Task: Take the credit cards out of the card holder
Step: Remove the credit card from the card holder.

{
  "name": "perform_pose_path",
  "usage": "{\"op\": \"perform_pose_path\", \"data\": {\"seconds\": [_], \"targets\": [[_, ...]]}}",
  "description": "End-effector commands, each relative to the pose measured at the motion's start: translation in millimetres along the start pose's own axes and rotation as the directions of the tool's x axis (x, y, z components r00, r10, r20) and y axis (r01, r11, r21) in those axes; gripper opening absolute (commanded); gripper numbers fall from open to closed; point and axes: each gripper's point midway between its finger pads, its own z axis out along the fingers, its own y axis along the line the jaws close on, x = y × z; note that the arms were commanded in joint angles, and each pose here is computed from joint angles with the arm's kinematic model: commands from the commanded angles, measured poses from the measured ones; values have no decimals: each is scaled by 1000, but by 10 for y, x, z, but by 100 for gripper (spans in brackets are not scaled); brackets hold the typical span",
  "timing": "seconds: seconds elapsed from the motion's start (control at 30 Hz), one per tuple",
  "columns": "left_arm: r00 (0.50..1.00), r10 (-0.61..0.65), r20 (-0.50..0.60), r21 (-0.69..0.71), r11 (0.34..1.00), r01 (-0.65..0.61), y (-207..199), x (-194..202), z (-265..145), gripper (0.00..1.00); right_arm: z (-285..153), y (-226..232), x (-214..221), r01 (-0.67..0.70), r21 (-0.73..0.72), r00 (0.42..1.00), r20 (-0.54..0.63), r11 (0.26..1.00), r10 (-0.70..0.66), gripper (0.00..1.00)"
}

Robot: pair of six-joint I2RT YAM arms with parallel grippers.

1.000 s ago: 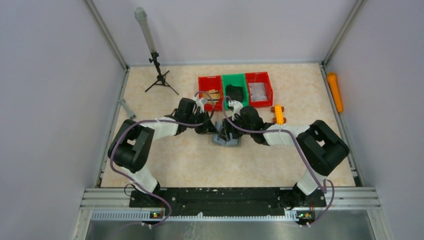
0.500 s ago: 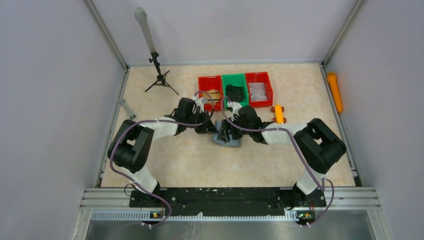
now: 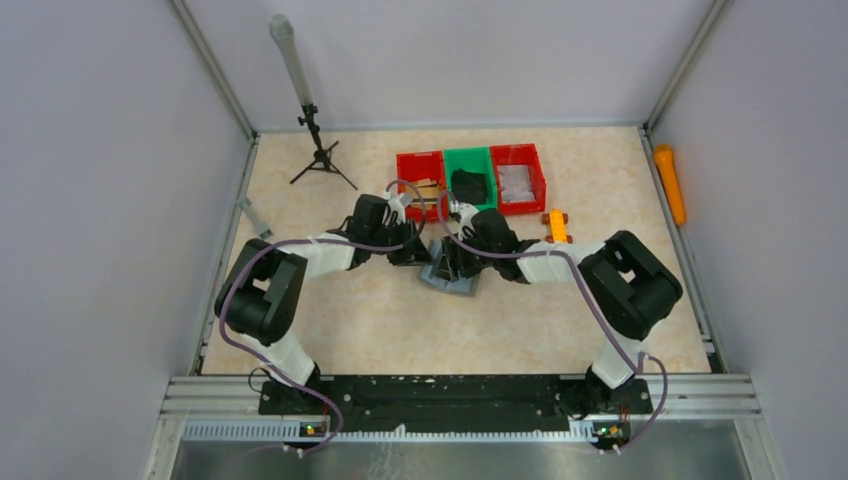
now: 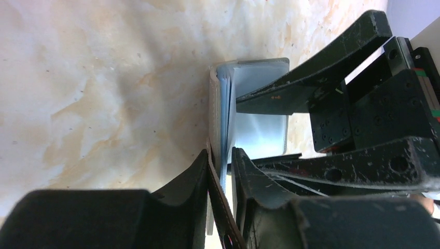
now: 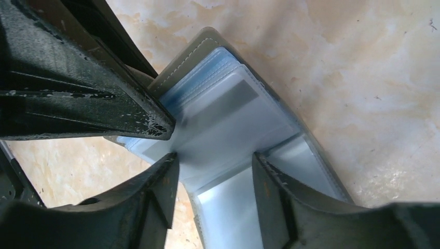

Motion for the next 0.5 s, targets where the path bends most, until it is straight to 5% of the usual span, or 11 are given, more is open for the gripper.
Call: {"op": "perform_pose_path", "data": {"seconds": [0.0, 0.27, 0.47], "targets": [[999, 40, 16, 83, 996, -41, -225, -78, -29, 26, 124, -127, 19, -4, 73, 999, -37, 997, 7, 50], [999, 40, 20, 61, 997, -41, -192, -85, -32, 26, 43, -234, -39, 2, 148, 1000, -9, 989, 0, 12], [999, 38, 22, 48, 998, -39, -169, -87, -31, 20, -10, -260, -81, 6, 172, 1000, 10, 985, -8, 0]]}}
